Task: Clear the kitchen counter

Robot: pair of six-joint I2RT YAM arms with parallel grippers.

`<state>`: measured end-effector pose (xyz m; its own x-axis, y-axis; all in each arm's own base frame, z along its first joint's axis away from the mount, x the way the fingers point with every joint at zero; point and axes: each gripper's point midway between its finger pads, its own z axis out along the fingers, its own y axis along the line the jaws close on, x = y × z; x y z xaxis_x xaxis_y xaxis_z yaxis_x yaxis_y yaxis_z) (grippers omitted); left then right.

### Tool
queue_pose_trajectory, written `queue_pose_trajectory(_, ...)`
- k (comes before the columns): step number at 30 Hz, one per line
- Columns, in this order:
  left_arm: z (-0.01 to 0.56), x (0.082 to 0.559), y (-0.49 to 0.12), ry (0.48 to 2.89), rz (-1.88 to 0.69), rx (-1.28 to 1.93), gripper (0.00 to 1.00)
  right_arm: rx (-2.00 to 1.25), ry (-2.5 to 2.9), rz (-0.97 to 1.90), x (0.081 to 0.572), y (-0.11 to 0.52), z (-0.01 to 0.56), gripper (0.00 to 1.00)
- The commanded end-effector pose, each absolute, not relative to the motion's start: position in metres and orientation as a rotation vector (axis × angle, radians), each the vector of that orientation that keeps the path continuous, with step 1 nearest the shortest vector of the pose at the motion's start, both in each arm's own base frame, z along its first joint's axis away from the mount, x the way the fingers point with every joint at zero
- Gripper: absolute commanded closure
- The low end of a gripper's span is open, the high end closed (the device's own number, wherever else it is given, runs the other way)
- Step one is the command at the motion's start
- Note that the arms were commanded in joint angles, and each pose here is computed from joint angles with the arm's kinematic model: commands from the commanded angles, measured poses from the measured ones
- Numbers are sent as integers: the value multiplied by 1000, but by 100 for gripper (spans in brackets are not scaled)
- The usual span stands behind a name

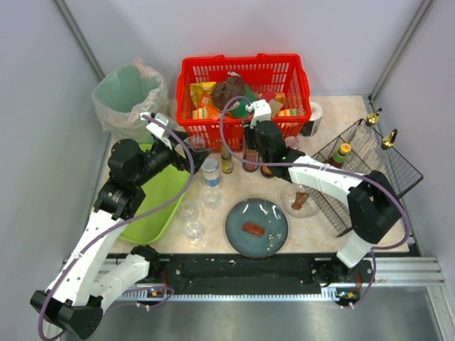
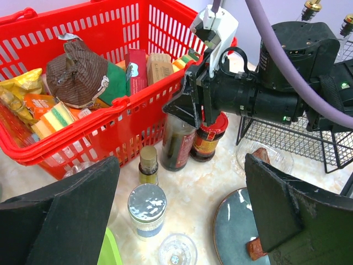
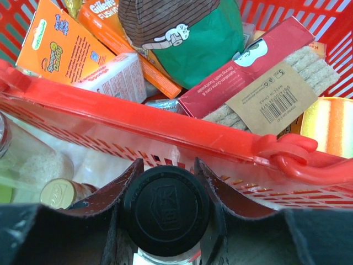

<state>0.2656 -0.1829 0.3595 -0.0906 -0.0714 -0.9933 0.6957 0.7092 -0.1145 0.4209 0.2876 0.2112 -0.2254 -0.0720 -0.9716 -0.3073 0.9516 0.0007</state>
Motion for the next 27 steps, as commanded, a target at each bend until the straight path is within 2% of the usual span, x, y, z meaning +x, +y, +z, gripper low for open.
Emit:
queue_pose_trajectory(1,369,264,-182,1495,-678,532,2,-231,1660,312,412,287,288,100)
queue_pose_trajectory(11,370,264,-181,1495,-673,529,2,-285,1550,511,372,290,376,100)
queue_pose_trajectory(16,371,264,-179,1494,-666,526,1,-253,1557,549,357,279,399,100)
queue_pose_trajectory(27,370,264,-181,1500,-677,526,1,-127,1706,330,315,195,409,100)
